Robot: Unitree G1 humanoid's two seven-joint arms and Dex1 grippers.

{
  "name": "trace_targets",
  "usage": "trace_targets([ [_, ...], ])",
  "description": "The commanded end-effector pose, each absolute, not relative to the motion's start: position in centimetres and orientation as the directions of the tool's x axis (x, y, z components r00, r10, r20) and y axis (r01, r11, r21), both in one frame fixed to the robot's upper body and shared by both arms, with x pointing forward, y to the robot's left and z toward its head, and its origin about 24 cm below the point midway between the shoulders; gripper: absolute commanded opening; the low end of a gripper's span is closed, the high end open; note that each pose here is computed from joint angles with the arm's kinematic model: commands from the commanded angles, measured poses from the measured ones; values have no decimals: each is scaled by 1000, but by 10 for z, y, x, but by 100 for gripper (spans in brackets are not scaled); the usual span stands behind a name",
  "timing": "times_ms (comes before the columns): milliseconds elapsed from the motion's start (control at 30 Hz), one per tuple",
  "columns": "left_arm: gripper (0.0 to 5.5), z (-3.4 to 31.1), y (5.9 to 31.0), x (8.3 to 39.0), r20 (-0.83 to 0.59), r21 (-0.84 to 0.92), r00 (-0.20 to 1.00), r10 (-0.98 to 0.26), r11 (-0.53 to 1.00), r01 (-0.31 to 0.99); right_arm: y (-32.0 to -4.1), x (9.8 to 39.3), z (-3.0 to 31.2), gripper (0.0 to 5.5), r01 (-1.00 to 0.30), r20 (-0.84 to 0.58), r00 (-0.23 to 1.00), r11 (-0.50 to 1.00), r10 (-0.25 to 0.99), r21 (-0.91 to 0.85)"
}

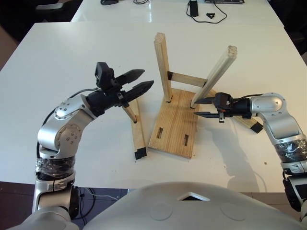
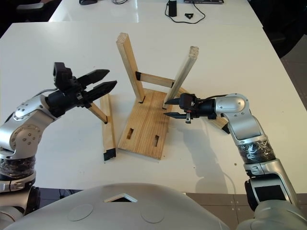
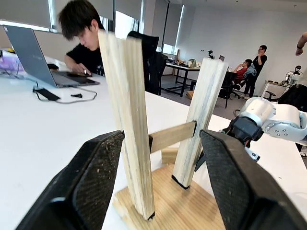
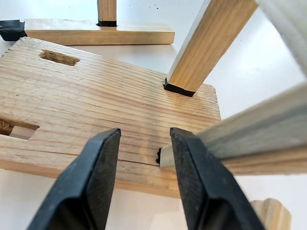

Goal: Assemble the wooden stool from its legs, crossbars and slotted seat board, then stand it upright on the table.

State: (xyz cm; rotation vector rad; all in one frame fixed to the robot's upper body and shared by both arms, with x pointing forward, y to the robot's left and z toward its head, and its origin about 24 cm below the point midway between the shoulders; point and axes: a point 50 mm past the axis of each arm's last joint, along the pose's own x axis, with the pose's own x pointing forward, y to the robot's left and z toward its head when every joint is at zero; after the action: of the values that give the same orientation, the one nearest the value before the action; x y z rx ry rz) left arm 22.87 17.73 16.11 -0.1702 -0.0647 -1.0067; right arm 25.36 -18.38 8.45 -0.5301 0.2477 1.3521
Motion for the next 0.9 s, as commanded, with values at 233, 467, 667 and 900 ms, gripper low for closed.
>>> trace_targets([
  [233, 293, 170, 164, 197, 7, -2, 524, -852, 524, 852, -179, 266, 95, 191, -969, -412, 191, 105, 891, -222],
  [467, 293, 140, 167, 166, -119, -92, 533, -838, 544, 834, -180, 267, 96, 191, -969, -412, 190, 103, 891, -224],
  [667, 293, 103, 173, 150, -315, -102, 471, -824, 523, 846, -180, 266, 94, 191, -966, -404, 209, 123, 891, -228],
  [900, 293, 65, 207, 150, -549, -48, 388, -740, 491, 870, -183, 259, 91, 191, -956, -399, 260, 174, 879, -238],
])
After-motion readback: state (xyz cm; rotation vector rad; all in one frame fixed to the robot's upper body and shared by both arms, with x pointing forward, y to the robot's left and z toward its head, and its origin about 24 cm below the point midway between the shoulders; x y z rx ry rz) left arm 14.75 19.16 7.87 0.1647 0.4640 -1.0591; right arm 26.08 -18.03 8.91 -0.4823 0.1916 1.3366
